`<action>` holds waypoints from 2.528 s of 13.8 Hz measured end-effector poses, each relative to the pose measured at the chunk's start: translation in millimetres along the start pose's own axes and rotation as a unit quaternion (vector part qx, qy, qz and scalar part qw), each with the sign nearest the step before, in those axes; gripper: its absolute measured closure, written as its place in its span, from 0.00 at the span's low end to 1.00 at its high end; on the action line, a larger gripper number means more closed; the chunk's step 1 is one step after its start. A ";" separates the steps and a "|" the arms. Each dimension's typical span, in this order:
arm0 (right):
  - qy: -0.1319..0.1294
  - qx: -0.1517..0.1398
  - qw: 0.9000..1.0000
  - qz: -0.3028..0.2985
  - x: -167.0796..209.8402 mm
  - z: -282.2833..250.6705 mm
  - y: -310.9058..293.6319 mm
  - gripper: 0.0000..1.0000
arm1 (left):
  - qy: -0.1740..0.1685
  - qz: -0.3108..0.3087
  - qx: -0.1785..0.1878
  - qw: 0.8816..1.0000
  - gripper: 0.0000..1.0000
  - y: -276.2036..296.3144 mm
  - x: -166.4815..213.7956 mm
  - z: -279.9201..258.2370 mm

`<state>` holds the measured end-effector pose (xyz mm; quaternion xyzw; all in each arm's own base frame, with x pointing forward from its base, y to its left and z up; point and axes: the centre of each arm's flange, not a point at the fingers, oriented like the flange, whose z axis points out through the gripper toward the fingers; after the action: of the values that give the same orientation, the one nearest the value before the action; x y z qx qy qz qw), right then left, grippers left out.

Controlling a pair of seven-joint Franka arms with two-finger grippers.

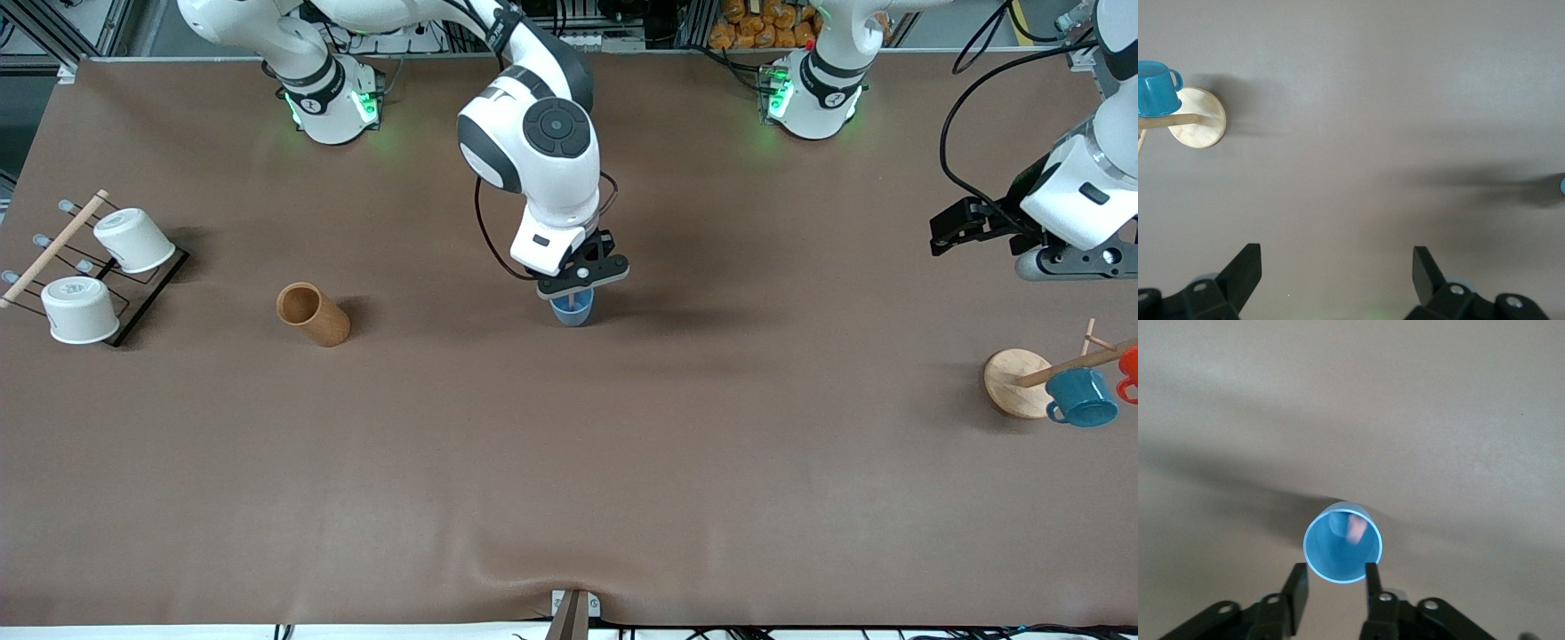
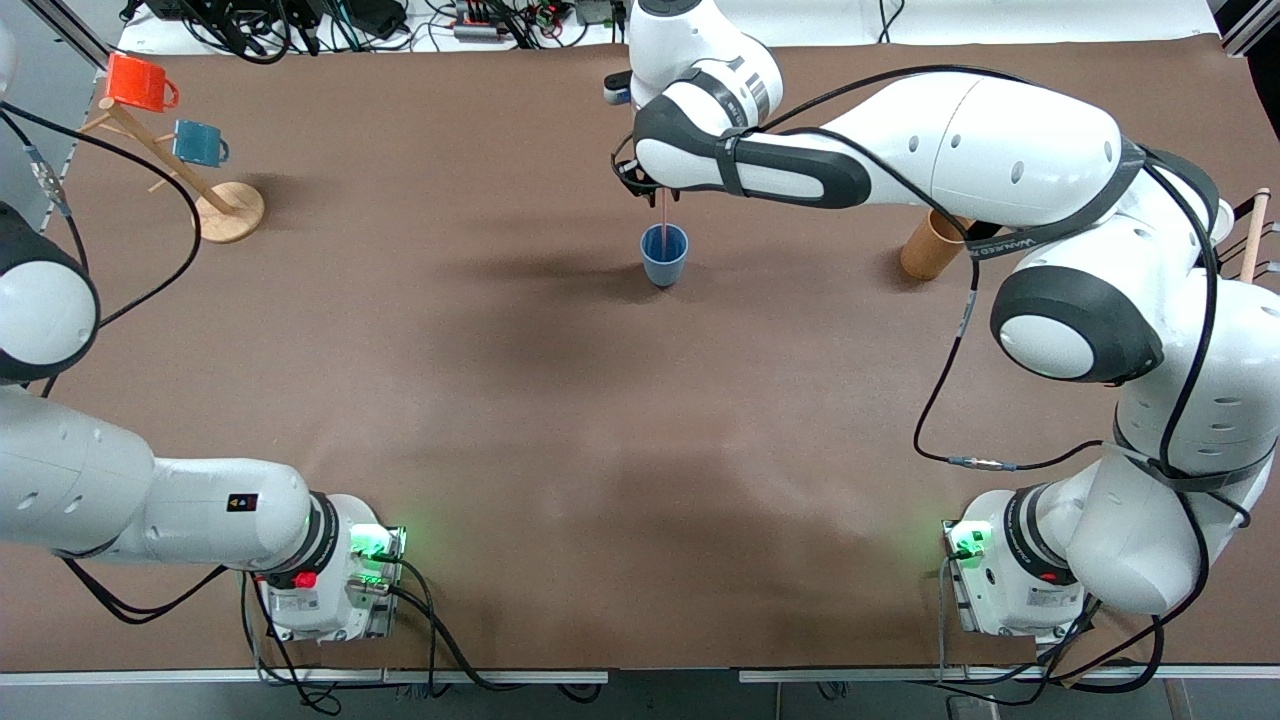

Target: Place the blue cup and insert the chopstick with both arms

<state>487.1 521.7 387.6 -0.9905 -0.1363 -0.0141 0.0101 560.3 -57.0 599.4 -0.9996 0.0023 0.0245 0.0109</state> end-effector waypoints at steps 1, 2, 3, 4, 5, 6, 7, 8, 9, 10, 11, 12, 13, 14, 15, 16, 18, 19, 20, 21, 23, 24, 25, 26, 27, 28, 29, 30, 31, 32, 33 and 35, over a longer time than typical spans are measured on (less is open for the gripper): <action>0.001 0.000 1.000 0.005 0.0 -1.2 -0.7 0.44 | 0.000 0.000 0.000 1.000 0.00 0.0 0.0 0.0; 0.003 0.001 1.000 0.007 0.3 -3.4 -1.1 0.33 | 0.000 0.000 0.000 1.000 0.00 0.0 0.0 0.0; 0.005 0.002 1.000 0.010 0.7 -8.3 -1.1 0.24 | 0.000 0.000 0.000 1.000 0.00 0.0 0.0 0.0; 0.007 0.003 1.000 0.013 0.4 -15.9 -0.5 0.12 | 0.000 0.000 0.000 1.000 0.00 0.0 0.0 0.0; 0.010 0.004 1.000 0.017 -0.2 -27.3 0.7 0.04 | 0.000 0.000 0.000 1.000 0.00 0.0 0.1 0.0; 0.013 0.004 1.000 0.020 -1.2 -42.7 3.4 0.00 | 0.001 0.000 0.000 1.000 0.00 0.0 0.1 -0.1; 0.017 0.004 1.000 0.024 -2.4 -59.4 8.4 0.00 | 0.001 0.000 0.000 1.000 0.00 -0.3 0.2 -0.1; 0.020 0.002 0.999 0.028 -3.4 -76.5 16.2 0.00 | 0.001 -0.001 0.000 1.000 0.00 -0.8 0.3 -0.2; 0.021 0.000 0.999 0.034 -2.8 -90.7 27.5 0.00 | 0.002 -0.001 0.000 1.000 0.00 -1.3 0.4 -0.5; 0.020 -0.004 0.999 0.035 0.2 -101.9 43.2 0.00 | 0.003 -0.002 0.000 1.000 0.00 -2.3 0.3 -1.0; 0.019 -0.008 0.999 0.028 5.7 -111.2 63.1 0.00 | 0.003 -0.004 0.000 1.000 0.00 -4.5 0.2 -1.7; 0.018 -0.011 0.999 0.024 13.7 -118.4 88.1 0.00 | 0.004 -0.007 -0.001 1.000 0.00 -7.2 0.1 -2.3; 0.015 -0.015 0.999 0.025 22.4 -124.2 117.4 0.00 | 0.004 -0.009 -0.001 1.000 0.00 -9.5 0.1 -2.8; 0.011 -0.019 0.999 0.032 30.3 -128.4 147.8 0.00 | 0.005 -0.010 -0.001 1.000 0.00 -10.8 0.2 -3.2; 0.005 -0.025 0.999 0.043 35.6 -131.9 175.8 0.00 | 0.006 -0.010 -0.001 1.000 0.00 -11.2 0.2 -3.9; -0.006 -0.033 0.998 0.055 37.4 -134.8 199.9 0.00 | 0.008 -0.010 -0.001 1.000 0.00 -11.2 0.3 -5.3; -0.023 -0.041 0.995 0.084 35.8 -145.1 240.5 0.00 | 0.010 -0.010 -0.001 1.000 0.00 -11.2 0.4 -7.8; -0.029 -0.043 0.994 0.100 33.3 -152.6 262.2 0.00 | 0.010 -0.010 -0.001 1.000 0.00 -11.3 0.4 -7.8; -0.030 -0.043 0.992 0.112 30.0 -162.5 287.9 0.00 | 0.010 -0.010 -0.001 1.000 0.00 -11.4 0.4 -7.8; -0.028 -0.041 0.992 0.114 24.3 -175.4 314.6 0.00 | 0.010 -0.010 -0.001 1.000 0.00 -11.3 0.4 -7.8; -0.034 -0.040 0.993 0.104 3.1 -205.9 367.0 0.00 | 0.010 -0.010 -0.001 1.000 0.00 -11.3 0.4 -7.7; -0.036 -0.038 0.994 0.100 -9.3 -221.2 392.4 0.00 | 0.010 -0.010 -0.001 1.000 0.00 -11.3 0.4 -7.7; -0.039 -0.037 0.994 0.095 -21.9 -234.5 418.1 0.00 | 0.010 -0.010 -0.001 1.000 0.00 -11.3 0.4 -7.7; -0.041 -0.035 0.994 0.093 -34.7 -245.7 445.2 0.00 | 0.010 -0.010 -0.001 1.000 0.00 -11.3 0.4 -7.7; -0.041 -0.033 0.994 0.091 -46.6 -254.5 472.9 0.00 | 0.010 -0.010 -0.001 1.000 0.00 -11.2 0.4 -7.7; -0.039 -0.029 0.995 0.090 -58.5 -261.8 500.5 0.00 | 0.010 -0.010 -0.001 1.000 0.00 -11.2 0.4 -7.7; -0.040 -0.025 0.995 0.092 -70.1 -267.6 524.7 0.00 | 0.010 -0.010 -0.001 1.000 0.00 -11.3 0.4 -7.7; -0.044 -0.019 0.994 0.098 -81.3 -271.9 543.3 0.00 | 0.010 -0.010 -0.001 1.000 0.00 -11.3 0.4 -7.7; -0.047 -0.013 0.993 0.105 -90.5 -276.3 553.8 0.00 | 0.010 -0.010 -0.001 1.000 0.00 -11.3 0.4 -7.6; -0.048 -0.011 0.993 0.111 -98.1 -282.0 557.9 0.00 | 0.010 -0.010 -0.001 1.000 0.00 -11.3 0.4 -7.6; -0.049 -0.010 0.992 0.116 -104.3 -287.5 559.2 0.00 | 0.010 -0.010 -0.001 1.000 0.00 -11.3 0.4 -7.6; -0.049 -0.009 0.989 0.137 -112.0 -294.4 559.5 0.00 | 0.010 -0.010 -0.001 1.000 0.00 -11.3 0.4 -7.6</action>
<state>523.1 -54.1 669.4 -0.9994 0.0006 0.0344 -0.0033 561.1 -45.9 607.2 -0.9998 -0.0077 0.0145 0.0099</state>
